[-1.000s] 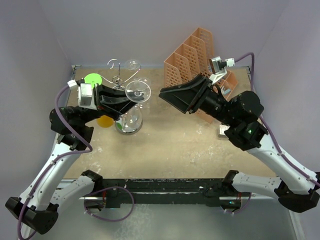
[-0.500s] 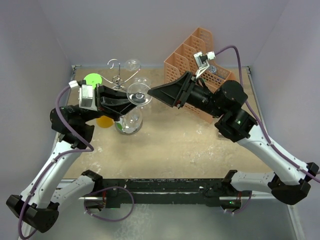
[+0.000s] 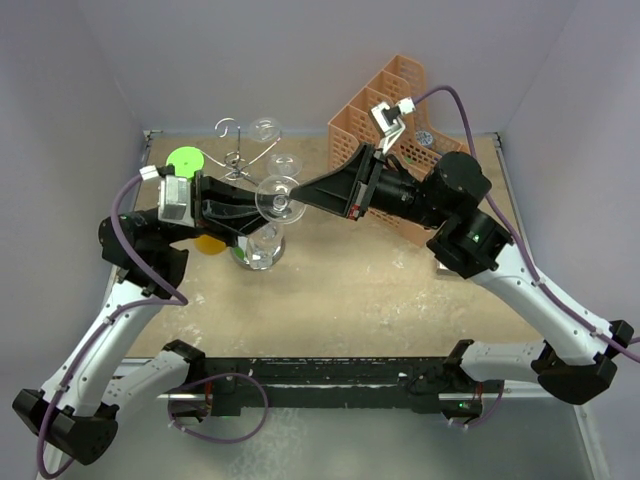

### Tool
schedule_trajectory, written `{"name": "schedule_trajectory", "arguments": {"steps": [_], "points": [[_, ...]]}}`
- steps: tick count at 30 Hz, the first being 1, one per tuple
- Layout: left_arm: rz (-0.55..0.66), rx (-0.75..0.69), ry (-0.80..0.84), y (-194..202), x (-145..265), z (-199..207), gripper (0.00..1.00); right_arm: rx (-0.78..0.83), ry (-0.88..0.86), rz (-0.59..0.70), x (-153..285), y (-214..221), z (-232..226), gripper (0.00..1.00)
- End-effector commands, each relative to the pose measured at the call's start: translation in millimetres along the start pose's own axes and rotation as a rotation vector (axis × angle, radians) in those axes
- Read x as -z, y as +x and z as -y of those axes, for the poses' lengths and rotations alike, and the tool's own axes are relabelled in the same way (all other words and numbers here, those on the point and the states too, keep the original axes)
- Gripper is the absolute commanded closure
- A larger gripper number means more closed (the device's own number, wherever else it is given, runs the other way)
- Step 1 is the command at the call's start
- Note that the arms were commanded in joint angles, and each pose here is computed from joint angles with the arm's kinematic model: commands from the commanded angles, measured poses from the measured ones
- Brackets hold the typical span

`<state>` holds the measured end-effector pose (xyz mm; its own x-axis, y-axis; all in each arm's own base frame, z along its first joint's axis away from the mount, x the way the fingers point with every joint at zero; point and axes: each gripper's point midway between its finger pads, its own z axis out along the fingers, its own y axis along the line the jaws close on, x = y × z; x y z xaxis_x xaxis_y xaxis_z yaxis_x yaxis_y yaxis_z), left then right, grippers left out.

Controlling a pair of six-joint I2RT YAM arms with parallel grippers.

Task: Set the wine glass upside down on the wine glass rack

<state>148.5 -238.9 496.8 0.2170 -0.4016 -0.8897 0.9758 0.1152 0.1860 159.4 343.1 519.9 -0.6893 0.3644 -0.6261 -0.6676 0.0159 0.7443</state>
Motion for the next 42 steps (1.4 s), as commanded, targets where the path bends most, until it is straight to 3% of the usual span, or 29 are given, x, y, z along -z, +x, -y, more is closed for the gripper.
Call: {"name": "schedule_trajectory", "arguments": {"steps": [1, 8, 16, 20, 25, 33, 42], "points": [[0.060, -0.053, 0.023, -26, -1, 13, 1.00, 0.007, -0.075, -0.035, 4, 1, -22, 1.00], [0.063, -0.018, 0.012, -30, 1, 17, 0.99, -0.014, -0.116, -0.052, 8, 1, -36, 1.00], [0.076, 0.032, -0.017, -42, 4, 24, 0.69, -0.018, -0.212, -0.067, 24, -6, -76, 1.00], [0.055, 0.018, -0.085, -44, 7, 17, 0.60, -0.008, -0.255, -0.051, 33, -12, -95, 1.00], [0.059, 0.001, -0.169, -57, 9, 9, 0.57, 0.024, -0.297, -0.022, 42, -24, -118, 1.00], [0.176, -0.011, -0.328, -101, 19, 1, 0.55, 0.104, -0.296, 0.098, 45, -53, -136, 1.00], [0.344, 0.238, -0.562, -131, 30, -33, 0.49, 0.221, -0.219, 0.299, -2, -95, -102, 1.00]]}}
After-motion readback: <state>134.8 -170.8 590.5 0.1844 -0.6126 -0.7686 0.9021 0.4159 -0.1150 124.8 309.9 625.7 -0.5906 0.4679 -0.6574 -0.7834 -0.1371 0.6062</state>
